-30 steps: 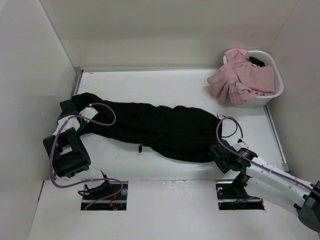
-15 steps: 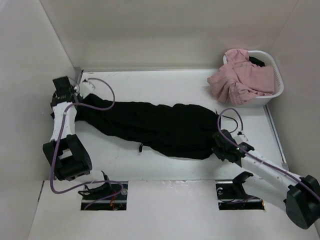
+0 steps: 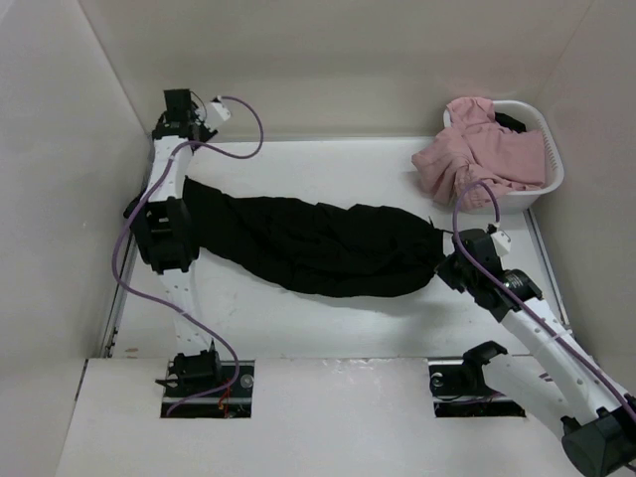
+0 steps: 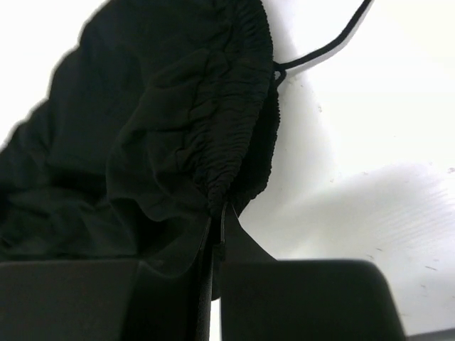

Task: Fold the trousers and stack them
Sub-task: Flatten the trousers out

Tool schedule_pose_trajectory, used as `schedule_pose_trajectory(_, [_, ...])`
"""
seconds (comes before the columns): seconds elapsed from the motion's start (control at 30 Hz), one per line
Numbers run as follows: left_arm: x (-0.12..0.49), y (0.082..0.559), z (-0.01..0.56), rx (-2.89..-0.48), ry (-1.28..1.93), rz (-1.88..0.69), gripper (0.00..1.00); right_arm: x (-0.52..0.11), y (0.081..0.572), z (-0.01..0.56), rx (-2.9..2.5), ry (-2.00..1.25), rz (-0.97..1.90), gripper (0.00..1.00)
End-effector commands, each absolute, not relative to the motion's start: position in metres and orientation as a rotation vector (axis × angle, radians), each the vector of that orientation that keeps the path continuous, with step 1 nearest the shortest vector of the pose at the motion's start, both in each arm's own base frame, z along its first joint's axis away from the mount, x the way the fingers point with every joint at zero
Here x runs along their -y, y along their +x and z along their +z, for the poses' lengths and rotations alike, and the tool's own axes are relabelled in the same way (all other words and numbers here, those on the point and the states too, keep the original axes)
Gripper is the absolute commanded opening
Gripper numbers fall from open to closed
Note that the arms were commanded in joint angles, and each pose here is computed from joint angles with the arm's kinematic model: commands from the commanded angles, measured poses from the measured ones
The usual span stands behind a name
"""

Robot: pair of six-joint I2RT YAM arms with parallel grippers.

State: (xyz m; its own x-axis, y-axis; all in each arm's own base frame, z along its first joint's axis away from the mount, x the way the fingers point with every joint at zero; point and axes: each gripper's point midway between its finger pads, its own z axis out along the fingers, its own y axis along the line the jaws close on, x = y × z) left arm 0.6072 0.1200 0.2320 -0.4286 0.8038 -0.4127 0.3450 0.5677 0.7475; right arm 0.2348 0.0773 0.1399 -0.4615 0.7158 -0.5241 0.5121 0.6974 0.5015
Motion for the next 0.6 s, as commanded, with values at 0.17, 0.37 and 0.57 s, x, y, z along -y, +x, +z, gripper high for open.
schedule_pose_trajectory(0.17, [-0.149,0.528,0.214,-2.223,0.931,0.708,0.58,-0.062,0.241,0.182,-2.135,0.807,0.338,0.0])
schedule_pose_trajectory(0.37, [-0.17,0.476,0.163,-2.441,0.603,0.412,0.58,-0.052,0.258,0.195,-2.131,0.746,0.278,0.0])
schedule_pose_trajectory(0.57, [-0.18,0.466,0.108,-2.576,0.241,0.213,0.57,-0.007,0.263,0.219,-2.065,0.769,0.157,0.0])
